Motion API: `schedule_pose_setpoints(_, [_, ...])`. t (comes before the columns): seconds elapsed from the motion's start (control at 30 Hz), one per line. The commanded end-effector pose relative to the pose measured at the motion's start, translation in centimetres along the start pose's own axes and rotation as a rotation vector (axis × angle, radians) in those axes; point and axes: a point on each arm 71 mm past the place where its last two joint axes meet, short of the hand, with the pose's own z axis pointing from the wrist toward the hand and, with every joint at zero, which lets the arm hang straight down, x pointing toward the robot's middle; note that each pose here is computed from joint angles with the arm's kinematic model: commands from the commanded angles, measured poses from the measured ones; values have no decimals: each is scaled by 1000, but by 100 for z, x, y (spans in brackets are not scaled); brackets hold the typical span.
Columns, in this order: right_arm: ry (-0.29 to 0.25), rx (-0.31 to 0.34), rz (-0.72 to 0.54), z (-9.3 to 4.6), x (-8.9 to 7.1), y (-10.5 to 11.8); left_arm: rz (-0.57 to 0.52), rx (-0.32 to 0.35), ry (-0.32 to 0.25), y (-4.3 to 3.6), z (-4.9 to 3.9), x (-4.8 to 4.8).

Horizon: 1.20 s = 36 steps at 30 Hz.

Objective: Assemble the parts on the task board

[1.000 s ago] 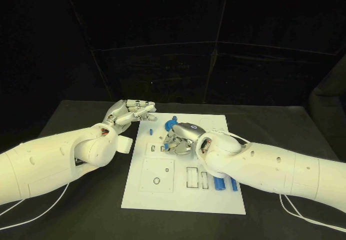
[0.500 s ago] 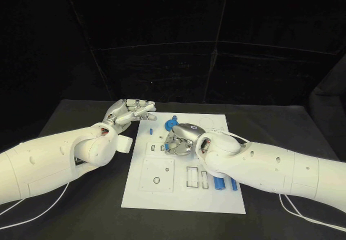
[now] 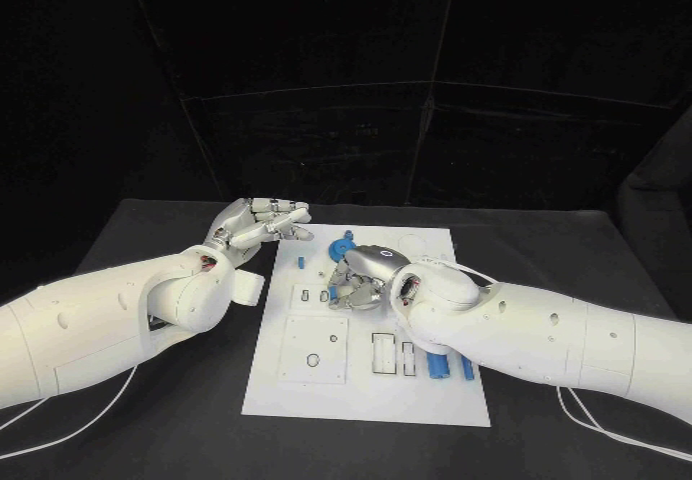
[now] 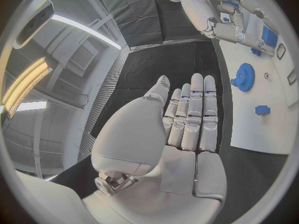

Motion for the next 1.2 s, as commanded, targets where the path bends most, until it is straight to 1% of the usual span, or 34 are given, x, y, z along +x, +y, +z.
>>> schedule_pose_setpoints(0.03, [40, 39, -14, -12, 70, -56, -6, 7, 8, -16, 5, 12])
schedule_pose_setpoints(0.1, [35, 41, -13, -12, 67, -55, -5, 7, 7, -16, 5, 10])
schedule_pose_setpoints(0.17, [18, 41, -8, -13, 55, -53, -5, 7, 7, -16, 4, 9])
schedule_pose_setpoints(0.27, [-31, 31, 5, -20, 19, -43, -4, 6, 6, -15, 4, 7])
schedule_pose_setpoints(0.3, [-55, 21, 12, -24, 2, -36, -4, 4, 5, -14, 5, 6])
schedule_pose_setpoints(0.43, [-145, -41, 36, -54, -65, 0, 4, -1, 5, -10, 5, 4])
schedule_pose_setpoints(0.53, [-214, -99, 56, -104, -124, 27, 18, -7, 5, -6, 5, 0])
schedule_pose_setpoints(0.57, [-228, -112, 61, -117, -136, 32, 21, -8, 5, -5, 5, -2])
schedule_pose_setpoints(0.67, [-287, -183, 101, -205, -202, 37, 41, -21, 4, 5, 5, -12])
schedule_pose_setpoints(0.73, [-310, -227, 134, -279, -244, 25, 59, -31, 7, 13, 3, -17])
schedule_pose_setpoints(0.77, [-324, -259, 168, -354, -290, 6, 80, -47, 11, 22, -1, -20])
schedule_pose_setpoints(0.8, [-328, -275, 185, -404, -318, -9, 93, -66, 14, 35, -4, -20])
schedule_pose_setpoints(0.87, [-338, -301, 202, -509, -401, -49, 141, -141, 21, 81, -22, -22])
schedule_pose_setpoints(0.9, [-340, -306, 204, -540, -431, -65, 162, -167, 29, 95, -30, -17])
schedule_pose_setpoints(0.97, [-342, -309, 203, -626, -539, -133, 241, -242, 74, 131, -46, 13])
schedule_pose_setpoints(1.07, [-339, -260, 235, -741, -730, -313, 368, -370, 143, 175, -59, 54])
schedule_pose_setpoints(1.2, [-347, -190, 274, -851, -942, -541, 521, -508, 180, 195, -67, 60])
